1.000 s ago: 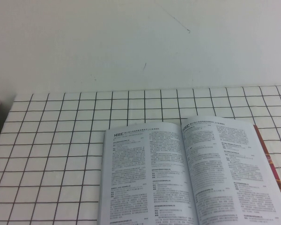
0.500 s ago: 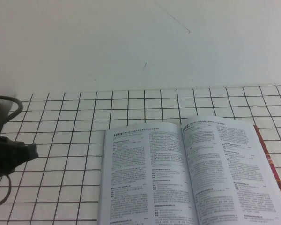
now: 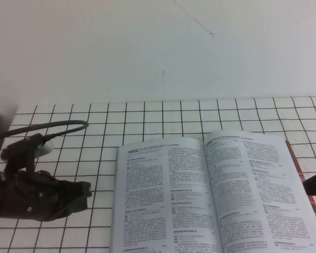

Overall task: Close book
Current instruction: 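Close the open booklet and leave it lying on the table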

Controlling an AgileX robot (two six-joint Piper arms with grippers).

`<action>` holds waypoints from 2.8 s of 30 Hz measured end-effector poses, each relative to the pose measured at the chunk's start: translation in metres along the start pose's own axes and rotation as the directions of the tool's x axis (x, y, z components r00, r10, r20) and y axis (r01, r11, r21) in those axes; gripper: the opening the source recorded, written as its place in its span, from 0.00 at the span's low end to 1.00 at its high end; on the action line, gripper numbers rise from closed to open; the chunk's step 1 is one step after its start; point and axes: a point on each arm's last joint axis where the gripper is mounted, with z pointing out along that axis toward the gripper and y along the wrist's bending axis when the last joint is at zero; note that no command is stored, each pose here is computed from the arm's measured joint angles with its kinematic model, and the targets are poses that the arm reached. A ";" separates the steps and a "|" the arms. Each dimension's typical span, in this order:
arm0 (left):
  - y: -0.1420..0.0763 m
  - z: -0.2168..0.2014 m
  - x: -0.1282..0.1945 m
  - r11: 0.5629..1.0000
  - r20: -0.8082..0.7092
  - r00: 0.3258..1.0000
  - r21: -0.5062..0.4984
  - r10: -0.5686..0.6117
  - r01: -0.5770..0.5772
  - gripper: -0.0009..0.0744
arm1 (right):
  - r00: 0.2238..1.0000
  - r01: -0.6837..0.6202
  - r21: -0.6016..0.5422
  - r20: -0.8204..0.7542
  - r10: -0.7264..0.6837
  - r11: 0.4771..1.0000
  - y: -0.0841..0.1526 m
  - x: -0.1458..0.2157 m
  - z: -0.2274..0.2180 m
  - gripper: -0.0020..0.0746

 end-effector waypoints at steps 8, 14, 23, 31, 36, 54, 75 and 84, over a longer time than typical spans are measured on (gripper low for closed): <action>0.013 0.048 0.005 0.994 -0.142 0.984 0.026 -0.104 0.108 0.01 | 0.971 0.114 0.049 -0.218 -0.101 0.992 0.009 0.006 0.060 0.02; 0.017 0.060 0.006 0.988 -0.161 0.976 0.033 -0.145 0.152 0.01 | 0.946 0.094 0.071 -0.316 -0.067 0.993 -0.003 0.014 0.089 0.02; 0.023 0.070 0.002 0.991 -0.117 0.985 0.017 -0.127 0.130 0.01 | 0.927 0.076 0.071 -0.371 -0.045 0.995 -0.011 0.020 0.109 0.02; 0.026 0.074 0.001 0.996 -0.101 0.991 0.004 -0.090 0.090 0.01 | 0.914 0.067 0.064 -0.404 -0.036 0.996 -0.015 0.023 0.118 0.02; 0.026 0.074 -0.002 0.998 -0.064 0.996 0.015 -0.064 0.066 0.01 | 0.911 0.074 0.058 -0.409 -0.044 0.996 -0.015 0.023 0.119 0.02; 0.019 0.094 -0.014 0.993 -0.135 0.991 0.116 -0.008 0.023 0.01 | 0.912 0.072 0.054 -0.407 -0.044 0.996 -0.015 0.023 0.119 0.02; -0.006 0.120 0.000 0.984 -0.208 0.973 0.167 0.102 -0.068 0.01 | 0.915 0.093 0.032 -0.397 -0.073 0.995 -0.013 0.022 0.119 0.02; -0.056 0.127 -0.008 0.949 -0.171 0.965 0.279 0.196 -0.144 0.01 | 0.916 0.098 0.018 -0.392 -0.083 0.995 -0.013 0.022 0.120 0.02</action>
